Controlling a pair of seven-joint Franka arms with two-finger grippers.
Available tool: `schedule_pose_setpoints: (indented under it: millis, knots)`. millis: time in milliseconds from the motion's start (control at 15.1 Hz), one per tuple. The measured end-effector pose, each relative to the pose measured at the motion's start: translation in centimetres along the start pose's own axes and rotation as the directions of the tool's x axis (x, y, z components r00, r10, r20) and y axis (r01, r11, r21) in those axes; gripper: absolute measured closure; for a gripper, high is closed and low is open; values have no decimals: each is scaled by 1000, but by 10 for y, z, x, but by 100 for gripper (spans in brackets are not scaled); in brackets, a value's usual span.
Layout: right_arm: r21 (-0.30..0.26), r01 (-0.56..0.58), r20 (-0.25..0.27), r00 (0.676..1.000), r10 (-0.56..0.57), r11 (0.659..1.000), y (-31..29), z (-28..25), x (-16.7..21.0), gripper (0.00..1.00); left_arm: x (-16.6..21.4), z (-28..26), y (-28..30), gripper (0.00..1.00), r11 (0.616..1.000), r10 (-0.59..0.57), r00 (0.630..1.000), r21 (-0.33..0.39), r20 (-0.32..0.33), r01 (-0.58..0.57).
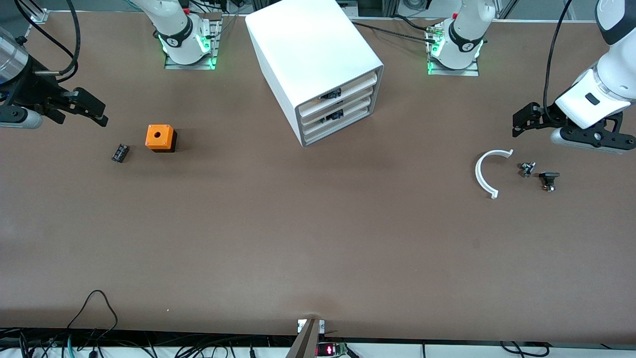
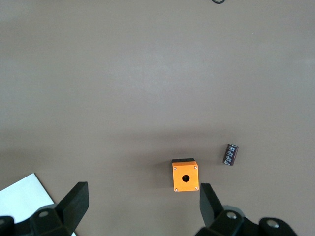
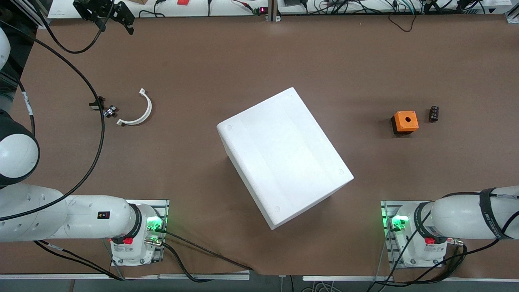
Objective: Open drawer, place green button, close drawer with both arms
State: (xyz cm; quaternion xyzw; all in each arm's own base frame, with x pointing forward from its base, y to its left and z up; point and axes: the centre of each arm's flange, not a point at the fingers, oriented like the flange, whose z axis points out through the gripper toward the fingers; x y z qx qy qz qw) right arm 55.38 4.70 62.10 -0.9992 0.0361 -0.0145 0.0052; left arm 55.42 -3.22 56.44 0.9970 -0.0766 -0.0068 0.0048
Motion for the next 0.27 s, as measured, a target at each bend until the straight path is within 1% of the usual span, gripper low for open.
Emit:
schedule_pose_setpoints:
  millis: [266]
  knots:
    - [-3,0,12,1000,0,1000,-1,1,7,0,0,0,-2,0,1000,-3,1000,0,3,3]
